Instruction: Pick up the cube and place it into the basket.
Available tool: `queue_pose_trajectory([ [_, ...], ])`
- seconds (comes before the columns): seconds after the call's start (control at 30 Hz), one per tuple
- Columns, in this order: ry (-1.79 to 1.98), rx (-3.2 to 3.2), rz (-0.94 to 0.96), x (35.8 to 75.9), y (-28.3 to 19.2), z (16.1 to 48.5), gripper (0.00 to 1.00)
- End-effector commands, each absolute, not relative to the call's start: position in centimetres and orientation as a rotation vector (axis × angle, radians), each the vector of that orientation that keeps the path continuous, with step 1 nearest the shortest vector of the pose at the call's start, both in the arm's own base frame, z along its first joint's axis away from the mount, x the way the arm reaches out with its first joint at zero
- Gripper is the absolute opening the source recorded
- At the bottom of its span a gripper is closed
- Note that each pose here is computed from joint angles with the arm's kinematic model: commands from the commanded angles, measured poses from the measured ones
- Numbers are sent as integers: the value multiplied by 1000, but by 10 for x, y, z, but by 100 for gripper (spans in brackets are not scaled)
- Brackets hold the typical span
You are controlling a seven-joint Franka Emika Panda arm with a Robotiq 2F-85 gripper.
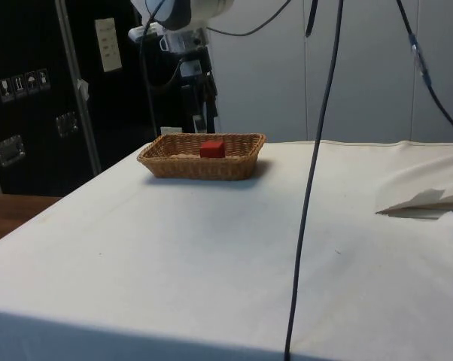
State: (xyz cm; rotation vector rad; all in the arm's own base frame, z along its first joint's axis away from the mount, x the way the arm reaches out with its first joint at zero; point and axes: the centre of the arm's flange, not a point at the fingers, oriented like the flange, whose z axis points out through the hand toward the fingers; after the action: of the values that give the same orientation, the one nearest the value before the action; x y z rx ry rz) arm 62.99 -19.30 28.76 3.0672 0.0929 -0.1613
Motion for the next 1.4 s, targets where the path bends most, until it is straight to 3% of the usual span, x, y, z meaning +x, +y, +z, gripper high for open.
queue_pose_trajectory([
  [0.0, 94, 3068, -161, 629, -190, 290, 100],
  [1.37, 179, 3122, -78, 599, -77, 322, 100],
])
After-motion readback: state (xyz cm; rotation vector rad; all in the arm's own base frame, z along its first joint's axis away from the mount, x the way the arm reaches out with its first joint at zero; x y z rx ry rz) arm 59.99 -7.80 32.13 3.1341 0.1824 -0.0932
